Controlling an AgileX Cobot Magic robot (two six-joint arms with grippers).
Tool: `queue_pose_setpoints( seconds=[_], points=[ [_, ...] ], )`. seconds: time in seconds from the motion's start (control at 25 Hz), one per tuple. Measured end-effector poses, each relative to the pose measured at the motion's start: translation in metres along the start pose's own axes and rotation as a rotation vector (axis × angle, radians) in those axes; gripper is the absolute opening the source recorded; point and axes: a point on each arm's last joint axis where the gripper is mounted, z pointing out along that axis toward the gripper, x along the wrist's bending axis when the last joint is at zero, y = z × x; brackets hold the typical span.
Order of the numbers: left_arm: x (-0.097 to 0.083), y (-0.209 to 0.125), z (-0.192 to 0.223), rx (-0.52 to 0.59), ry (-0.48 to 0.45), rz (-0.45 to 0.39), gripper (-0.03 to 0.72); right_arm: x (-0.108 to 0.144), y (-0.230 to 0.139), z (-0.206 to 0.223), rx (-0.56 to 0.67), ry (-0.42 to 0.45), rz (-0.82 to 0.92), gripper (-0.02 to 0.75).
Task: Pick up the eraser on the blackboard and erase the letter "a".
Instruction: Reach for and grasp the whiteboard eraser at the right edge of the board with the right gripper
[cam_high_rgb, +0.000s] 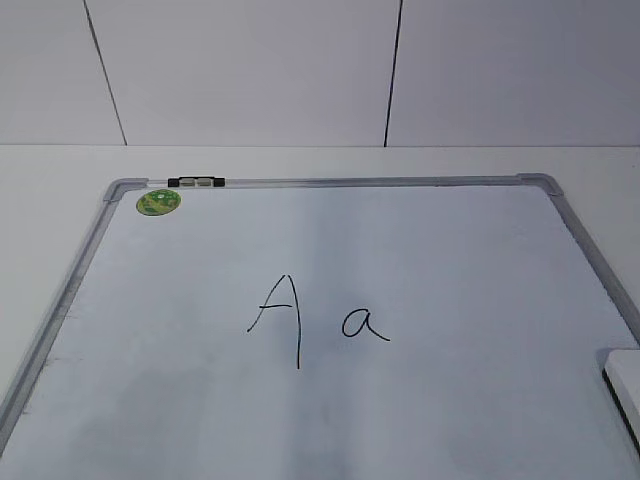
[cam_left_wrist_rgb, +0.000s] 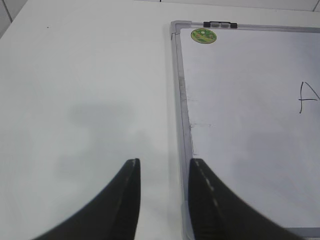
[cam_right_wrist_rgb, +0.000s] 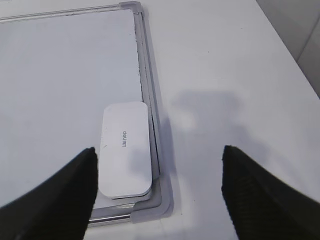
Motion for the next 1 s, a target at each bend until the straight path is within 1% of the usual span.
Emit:
queue_pose_setpoints(
  seconds=[1.0],
  points=[
    [0.0,0.0,0.0,0.0,0.0,0.0,0.245,-0.0001,0.0002,0.0,-0.002,-0.001,-0.001,0.592]
  ],
)
